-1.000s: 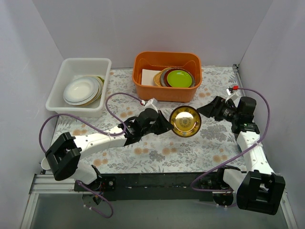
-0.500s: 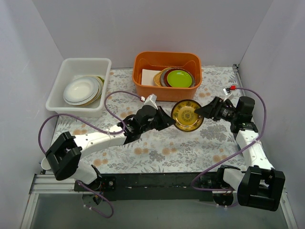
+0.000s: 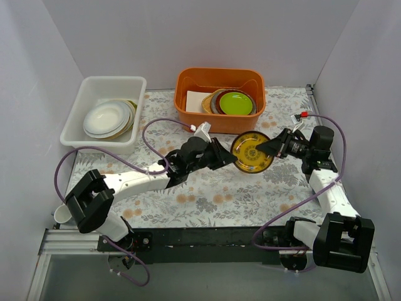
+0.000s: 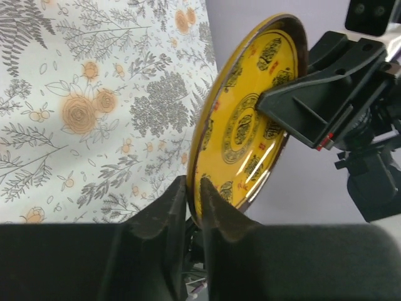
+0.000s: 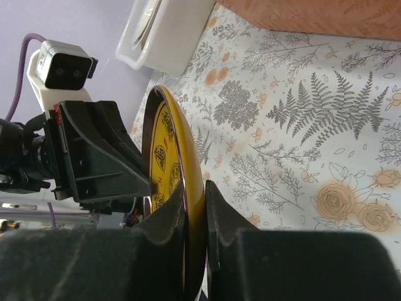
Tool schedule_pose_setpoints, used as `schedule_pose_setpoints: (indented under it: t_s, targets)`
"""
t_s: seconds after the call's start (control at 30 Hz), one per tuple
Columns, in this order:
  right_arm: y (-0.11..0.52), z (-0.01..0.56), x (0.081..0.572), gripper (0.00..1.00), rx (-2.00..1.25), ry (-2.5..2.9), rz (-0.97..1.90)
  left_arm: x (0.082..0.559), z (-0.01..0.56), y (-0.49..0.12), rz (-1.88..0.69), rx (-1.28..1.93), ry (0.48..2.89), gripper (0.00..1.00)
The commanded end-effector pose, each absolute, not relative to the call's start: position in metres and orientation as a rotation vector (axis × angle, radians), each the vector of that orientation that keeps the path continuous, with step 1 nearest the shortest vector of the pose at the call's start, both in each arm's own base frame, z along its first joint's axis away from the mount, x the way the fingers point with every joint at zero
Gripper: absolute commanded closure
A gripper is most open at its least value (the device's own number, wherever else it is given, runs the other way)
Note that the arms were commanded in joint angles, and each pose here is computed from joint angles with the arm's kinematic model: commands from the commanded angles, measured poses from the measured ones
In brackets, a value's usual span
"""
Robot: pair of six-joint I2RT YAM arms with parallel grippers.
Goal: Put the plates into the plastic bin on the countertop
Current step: Place the plate in the plastic bin.
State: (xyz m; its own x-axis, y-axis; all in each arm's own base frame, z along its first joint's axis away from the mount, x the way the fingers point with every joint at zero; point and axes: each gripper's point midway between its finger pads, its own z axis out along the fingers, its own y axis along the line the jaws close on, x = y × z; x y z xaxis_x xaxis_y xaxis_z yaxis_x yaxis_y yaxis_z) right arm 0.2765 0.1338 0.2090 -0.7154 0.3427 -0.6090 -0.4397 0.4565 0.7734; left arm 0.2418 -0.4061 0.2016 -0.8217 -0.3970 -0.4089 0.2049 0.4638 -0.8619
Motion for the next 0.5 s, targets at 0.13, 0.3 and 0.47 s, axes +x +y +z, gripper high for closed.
schedule_pose_setpoints:
  t_s: [0.13, 0.3, 0.47]
  targets:
    - [0.141, 0.222, 0.271, 0.99, -0.139, 1.909, 1.405, 0.239, 0.252, -0.397, -1.45, -0.117, 1.958, 0.59]
    - [0.143, 0.225, 0.269, 0.99, -0.143, 1.904, 1.427, 0.244, 0.246, -0.409, -1.472, -0.12, 1.965, 0.55]
    - [0.145, 0.229, 0.266, 0.99, -0.169, 1.886, 1.444, 0.247, 0.24, -0.426, -1.504, -0.099, 1.986, 0.64]
